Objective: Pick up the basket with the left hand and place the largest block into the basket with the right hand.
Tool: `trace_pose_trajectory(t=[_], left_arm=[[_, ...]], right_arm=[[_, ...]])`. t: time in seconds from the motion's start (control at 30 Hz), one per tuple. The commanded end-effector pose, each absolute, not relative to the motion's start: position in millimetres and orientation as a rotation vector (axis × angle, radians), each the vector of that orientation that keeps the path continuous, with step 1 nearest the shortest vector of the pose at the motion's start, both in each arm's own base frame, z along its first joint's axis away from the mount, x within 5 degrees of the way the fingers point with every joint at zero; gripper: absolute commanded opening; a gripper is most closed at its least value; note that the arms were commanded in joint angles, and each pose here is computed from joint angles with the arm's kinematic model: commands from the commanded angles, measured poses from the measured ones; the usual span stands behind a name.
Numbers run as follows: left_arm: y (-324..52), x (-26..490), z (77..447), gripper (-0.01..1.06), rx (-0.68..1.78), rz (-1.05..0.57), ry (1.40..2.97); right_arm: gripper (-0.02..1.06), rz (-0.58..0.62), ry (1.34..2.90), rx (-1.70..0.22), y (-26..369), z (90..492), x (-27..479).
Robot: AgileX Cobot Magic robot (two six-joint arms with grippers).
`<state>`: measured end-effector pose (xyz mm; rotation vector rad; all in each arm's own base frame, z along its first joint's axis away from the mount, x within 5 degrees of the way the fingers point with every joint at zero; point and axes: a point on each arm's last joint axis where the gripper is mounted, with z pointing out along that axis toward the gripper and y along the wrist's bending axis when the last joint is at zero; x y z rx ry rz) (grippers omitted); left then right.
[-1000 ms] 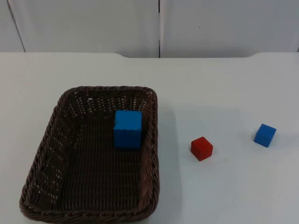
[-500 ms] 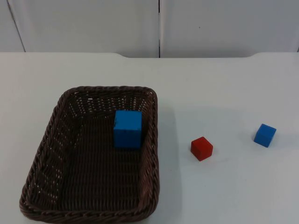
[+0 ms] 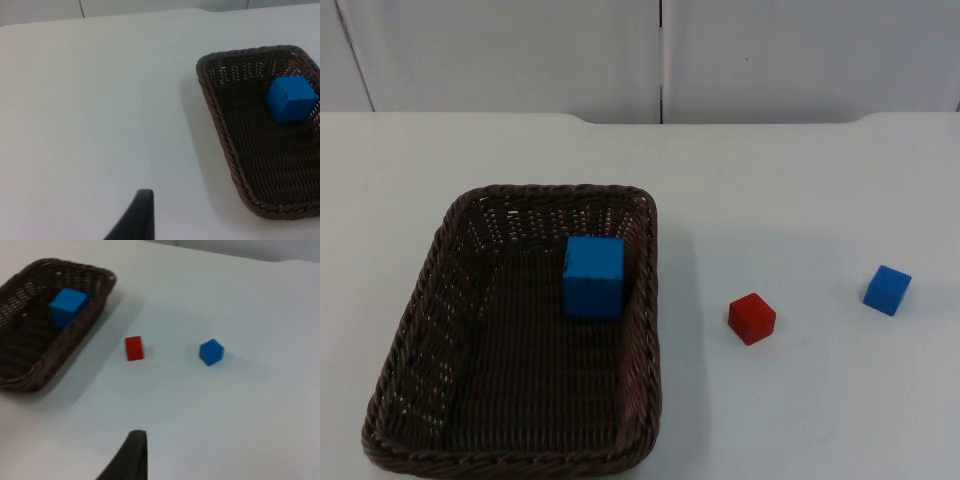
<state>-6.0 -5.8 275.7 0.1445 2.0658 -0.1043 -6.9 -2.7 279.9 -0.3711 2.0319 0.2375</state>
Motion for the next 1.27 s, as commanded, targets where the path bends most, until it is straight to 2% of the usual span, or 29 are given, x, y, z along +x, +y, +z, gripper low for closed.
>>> trace_pose_trajectory(t=[0.0,0.27,0.57,1.23], left_arm=[[-6.5,-5.7,275.5,1.05,0.146,-0.118,2.055],[-6.5,-5.7,275.5,1.05,0.146,-0.118,2.055],[-6.5,-5.7,275.5,1.05,0.146,-0.118,2.055],[-6.7,-5.2,275.5,1.05,0.071,-0.07,2.058]], right_arm=[[1.05,0.207,2.029,-0.323,-2.3,279.6,-6.9],[1.05,0.123,2.042,-0.184,-1.4,279.6,-7.1],[1.05,0.087,2.047,-0.108,-0.1,279.6,-7.3],[1.05,0.085,2.047,-0.106,-0.1,279.6,-7.3]])
